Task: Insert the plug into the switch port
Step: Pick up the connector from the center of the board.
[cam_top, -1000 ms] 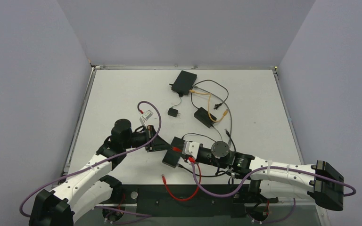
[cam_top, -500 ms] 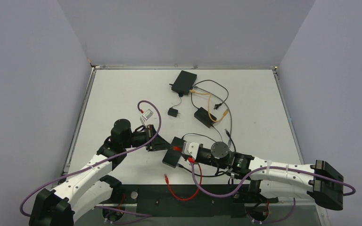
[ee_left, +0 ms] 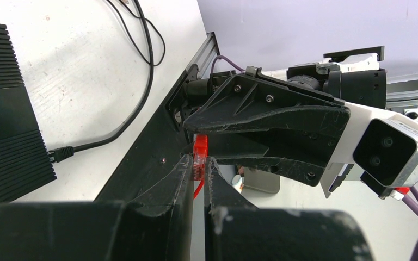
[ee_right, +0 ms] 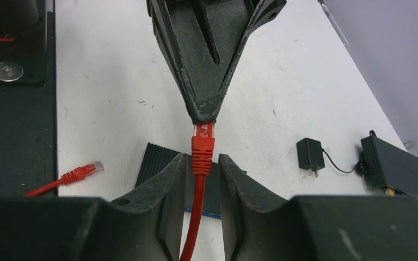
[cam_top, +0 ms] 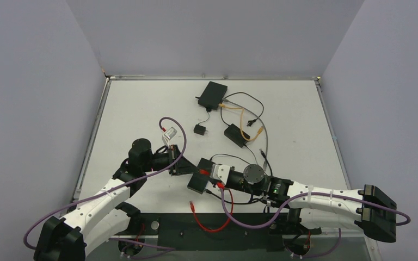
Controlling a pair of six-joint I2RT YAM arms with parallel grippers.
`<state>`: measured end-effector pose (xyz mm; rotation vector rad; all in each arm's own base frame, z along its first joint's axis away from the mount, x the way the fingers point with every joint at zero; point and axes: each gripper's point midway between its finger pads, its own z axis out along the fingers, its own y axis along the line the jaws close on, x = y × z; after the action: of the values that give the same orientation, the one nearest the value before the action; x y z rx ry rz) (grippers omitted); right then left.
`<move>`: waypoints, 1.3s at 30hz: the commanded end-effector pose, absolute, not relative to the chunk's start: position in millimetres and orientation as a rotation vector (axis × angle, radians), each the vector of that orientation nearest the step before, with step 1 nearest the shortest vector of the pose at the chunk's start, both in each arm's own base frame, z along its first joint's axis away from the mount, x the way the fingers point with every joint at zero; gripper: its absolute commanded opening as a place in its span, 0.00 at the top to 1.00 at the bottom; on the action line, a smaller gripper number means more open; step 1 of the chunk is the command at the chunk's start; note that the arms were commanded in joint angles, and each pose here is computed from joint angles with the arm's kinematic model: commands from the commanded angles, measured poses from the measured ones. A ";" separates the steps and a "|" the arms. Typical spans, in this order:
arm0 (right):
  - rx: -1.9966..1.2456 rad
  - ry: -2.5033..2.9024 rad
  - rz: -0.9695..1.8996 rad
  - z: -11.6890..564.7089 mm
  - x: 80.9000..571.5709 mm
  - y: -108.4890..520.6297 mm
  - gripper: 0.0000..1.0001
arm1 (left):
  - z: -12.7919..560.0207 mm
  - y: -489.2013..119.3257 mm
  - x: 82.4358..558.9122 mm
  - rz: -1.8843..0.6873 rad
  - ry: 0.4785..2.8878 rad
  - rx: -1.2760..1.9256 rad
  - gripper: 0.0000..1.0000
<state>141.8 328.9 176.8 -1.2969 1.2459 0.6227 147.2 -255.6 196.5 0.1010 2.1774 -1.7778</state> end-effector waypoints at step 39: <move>-1.218 1.480 0.597 153.6 144.6 316.9 1.00 | 186.0 -249.4 169.0 -1.603 2.155 0.080 0.58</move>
<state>142.1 320.7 157.9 -1.2798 1.3676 0.5979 156.0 -253.4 183.9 0.0683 2.1941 -1.7005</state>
